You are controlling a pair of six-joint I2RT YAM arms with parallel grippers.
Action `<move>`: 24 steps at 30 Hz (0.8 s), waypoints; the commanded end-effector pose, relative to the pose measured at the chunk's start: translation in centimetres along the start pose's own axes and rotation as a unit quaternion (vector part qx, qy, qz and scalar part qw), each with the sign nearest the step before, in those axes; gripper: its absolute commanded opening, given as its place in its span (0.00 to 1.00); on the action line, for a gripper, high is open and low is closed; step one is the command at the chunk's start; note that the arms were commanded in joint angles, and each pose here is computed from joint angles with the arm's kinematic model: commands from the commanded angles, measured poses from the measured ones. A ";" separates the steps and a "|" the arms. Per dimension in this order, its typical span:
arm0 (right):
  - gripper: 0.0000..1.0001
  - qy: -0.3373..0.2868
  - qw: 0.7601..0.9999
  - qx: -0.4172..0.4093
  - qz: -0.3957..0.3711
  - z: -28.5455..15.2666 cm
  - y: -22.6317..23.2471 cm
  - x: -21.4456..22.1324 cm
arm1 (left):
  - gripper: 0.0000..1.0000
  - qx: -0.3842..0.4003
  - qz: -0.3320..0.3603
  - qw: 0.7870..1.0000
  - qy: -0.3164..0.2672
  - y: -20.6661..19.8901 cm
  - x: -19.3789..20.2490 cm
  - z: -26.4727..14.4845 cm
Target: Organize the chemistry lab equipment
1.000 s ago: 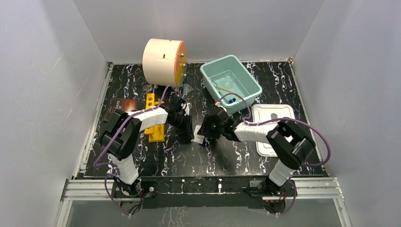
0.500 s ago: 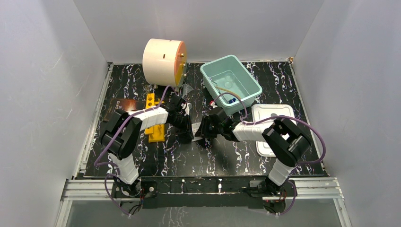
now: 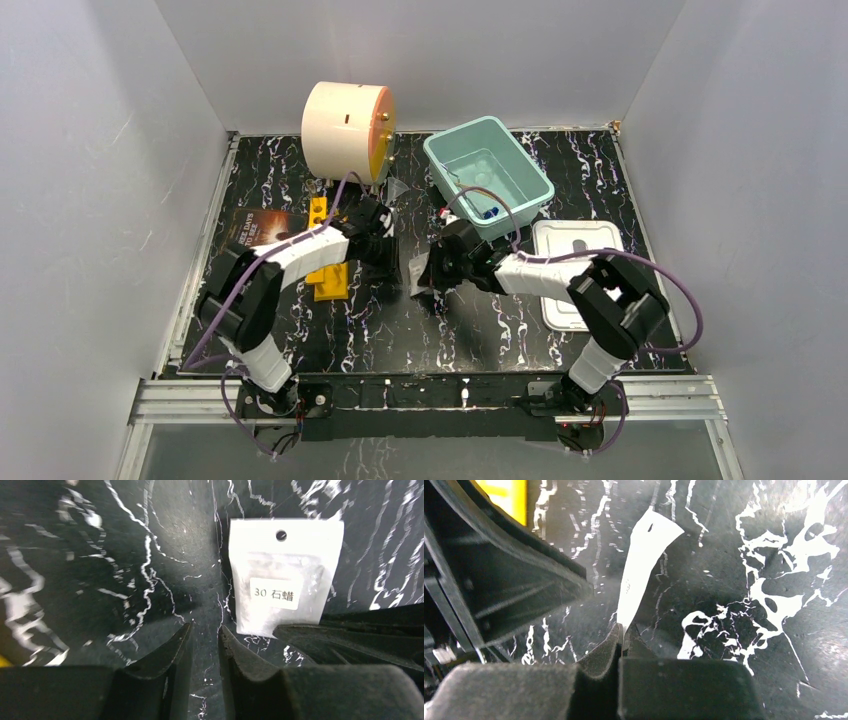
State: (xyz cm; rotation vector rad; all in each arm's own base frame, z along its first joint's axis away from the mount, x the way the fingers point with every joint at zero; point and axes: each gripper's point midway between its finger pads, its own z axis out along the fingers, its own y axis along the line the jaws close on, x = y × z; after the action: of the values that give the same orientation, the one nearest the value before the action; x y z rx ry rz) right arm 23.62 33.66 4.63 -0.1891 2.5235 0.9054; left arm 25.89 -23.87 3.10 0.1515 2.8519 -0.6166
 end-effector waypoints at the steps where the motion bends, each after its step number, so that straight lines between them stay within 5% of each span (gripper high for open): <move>1: 0.00 -0.070 0.992 -0.051 -0.096 -4.1 4.4 -5.6 | 0.26 -0.039 0.004 0.991 -0.126 -0.2 -4.4 -5.7; 7: 0.00 -0.155 0.977 -0.040 -0.143 -10.2 5.0 -13.4 | 0.34 -0.049 0.001 0.971 -0.235 -1.2 -8.1 -11.4; 15: 0.00 -0.264 0.953 0.028 -0.148 -18.1 2.5 -24.7 | 0.40 -0.012 0.011 0.961 -0.276 -3.5 -9.7 -14.5; 24: 0.00 -0.190 0.960 0.085 -0.187 -15.4 -4.1 -27.4 | 0.47 -0.013 0.024 0.954 -0.297 -4.2 -10.9 -16.3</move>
State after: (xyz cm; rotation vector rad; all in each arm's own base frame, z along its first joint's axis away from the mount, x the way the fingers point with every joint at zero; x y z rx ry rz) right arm 42.49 20.61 28.91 -0.2402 1.9837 0.5745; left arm 32.10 -21.74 18.94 0.0139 2.3353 -0.5129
